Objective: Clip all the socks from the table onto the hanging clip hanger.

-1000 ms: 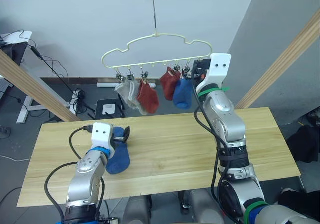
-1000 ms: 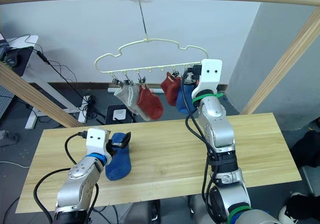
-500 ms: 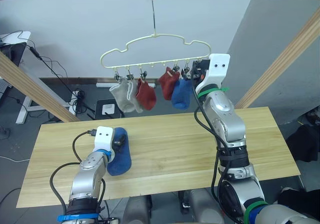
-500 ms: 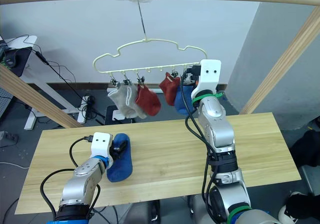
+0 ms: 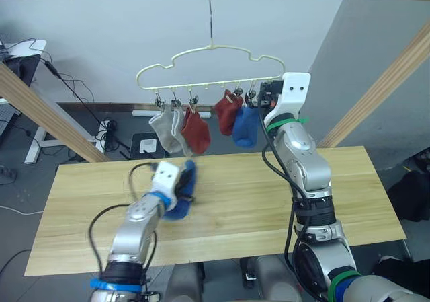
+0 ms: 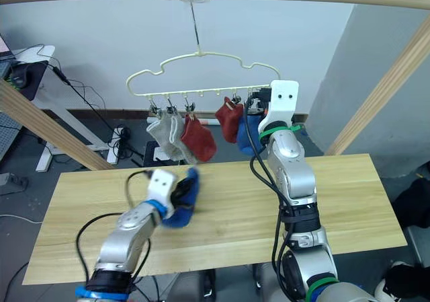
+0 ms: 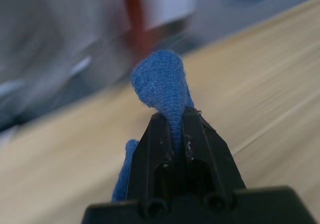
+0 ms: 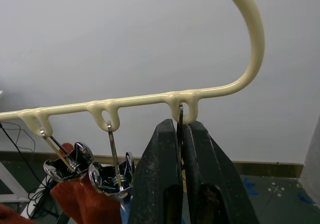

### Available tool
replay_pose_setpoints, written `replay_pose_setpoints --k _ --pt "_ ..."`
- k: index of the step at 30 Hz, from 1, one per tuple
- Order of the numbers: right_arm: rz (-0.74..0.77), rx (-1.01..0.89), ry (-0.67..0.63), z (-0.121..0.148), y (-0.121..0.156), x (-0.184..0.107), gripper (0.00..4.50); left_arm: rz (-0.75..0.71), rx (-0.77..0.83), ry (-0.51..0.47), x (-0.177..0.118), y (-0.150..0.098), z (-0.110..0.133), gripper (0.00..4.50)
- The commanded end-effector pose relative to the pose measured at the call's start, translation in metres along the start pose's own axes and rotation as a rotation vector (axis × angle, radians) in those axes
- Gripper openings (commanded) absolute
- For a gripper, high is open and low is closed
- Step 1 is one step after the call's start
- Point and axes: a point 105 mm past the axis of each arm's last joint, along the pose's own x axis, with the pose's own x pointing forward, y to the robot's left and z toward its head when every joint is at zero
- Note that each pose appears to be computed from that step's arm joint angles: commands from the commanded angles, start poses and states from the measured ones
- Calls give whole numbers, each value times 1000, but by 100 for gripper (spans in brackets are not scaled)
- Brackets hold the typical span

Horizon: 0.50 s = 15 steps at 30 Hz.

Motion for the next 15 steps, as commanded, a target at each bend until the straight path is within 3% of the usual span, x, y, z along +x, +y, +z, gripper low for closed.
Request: replay_pose_setpoints --k 1,7,15 --pt "10 9 -59 18 2 -1 0 -205 42 -117 21 -43 34 9" --pt "10 5 -62 21 2 -1 0 -267 108 -217 61 -69 61 9" --pt "13 1 -61 22 3 -1 0 -220 153 -318 100 -68 84 9"
